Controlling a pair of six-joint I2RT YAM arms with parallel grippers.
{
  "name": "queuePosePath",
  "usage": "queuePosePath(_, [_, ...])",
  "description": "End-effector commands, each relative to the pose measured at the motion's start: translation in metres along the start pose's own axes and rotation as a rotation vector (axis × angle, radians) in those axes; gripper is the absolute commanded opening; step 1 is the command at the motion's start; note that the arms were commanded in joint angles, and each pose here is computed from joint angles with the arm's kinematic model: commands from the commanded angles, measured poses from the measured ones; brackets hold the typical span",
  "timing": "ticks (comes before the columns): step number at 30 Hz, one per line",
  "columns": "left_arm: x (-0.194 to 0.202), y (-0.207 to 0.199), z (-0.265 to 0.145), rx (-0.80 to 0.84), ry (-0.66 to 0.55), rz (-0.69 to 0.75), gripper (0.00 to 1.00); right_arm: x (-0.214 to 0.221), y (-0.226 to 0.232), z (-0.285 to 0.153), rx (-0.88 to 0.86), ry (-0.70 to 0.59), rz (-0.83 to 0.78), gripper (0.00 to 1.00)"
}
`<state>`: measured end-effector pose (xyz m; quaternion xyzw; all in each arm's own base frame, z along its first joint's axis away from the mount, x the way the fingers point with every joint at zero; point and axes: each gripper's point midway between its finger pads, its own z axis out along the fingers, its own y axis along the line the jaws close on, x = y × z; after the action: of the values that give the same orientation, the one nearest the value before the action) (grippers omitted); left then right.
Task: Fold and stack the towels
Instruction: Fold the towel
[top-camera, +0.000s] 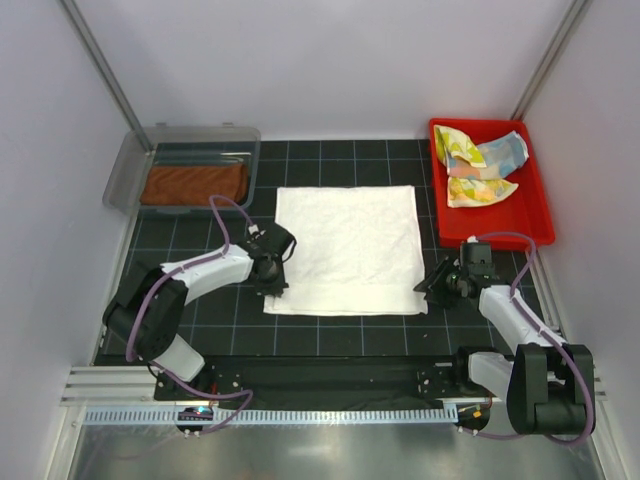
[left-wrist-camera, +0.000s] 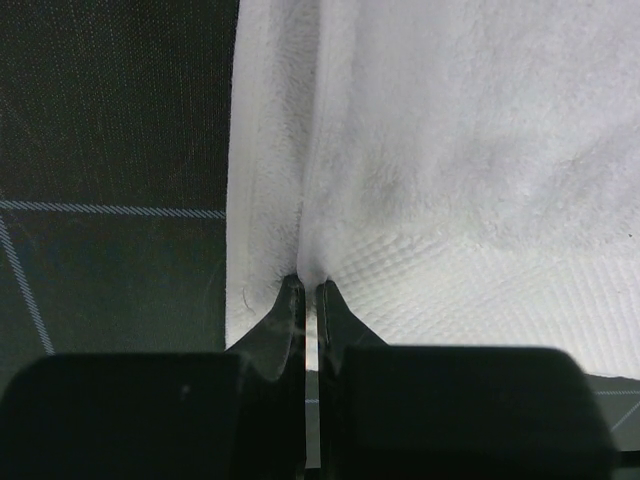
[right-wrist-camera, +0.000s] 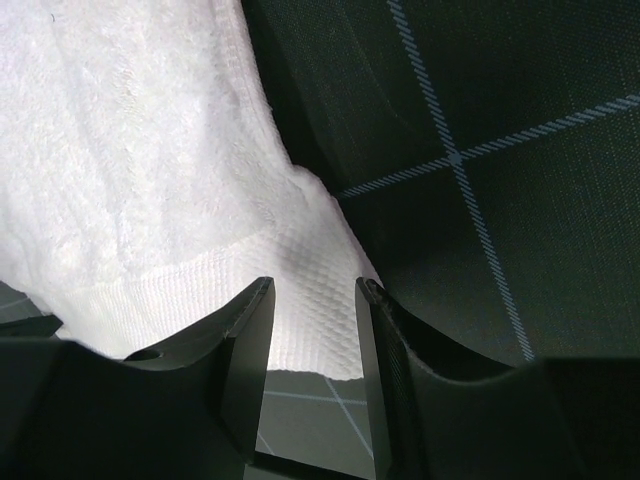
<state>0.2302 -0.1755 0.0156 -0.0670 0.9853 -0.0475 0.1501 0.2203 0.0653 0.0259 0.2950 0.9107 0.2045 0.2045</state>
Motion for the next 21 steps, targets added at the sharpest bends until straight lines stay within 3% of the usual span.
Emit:
queuePosePath(1, [-0.005, 0.019, 0.013, -0.077, -0.018, 0.009, 0.00, -0.004, -0.003, 0.004, -0.001, -0.040, -0.006, 0.46])
queuePosePath(7, [-0.007, 0.025, 0.015, -0.064, -0.011, -0.017, 0.00, -0.018, 0.002, -0.006, -0.014, -0.125, -0.024, 0.48])
queuePosePath(14, [-0.007, 0.023, 0.014, -0.037, -0.003, -0.037, 0.00, -0.018, 0.003, -0.006, -0.020, -0.130, -0.026, 0.51])
queuePosePath(21, [-0.012, 0.031, 0.017, -0.044, -0.001, -0.055, 0.00, -0.006, 0.005, 0.005, -0.047, -0.052, -0.033, 0.41])
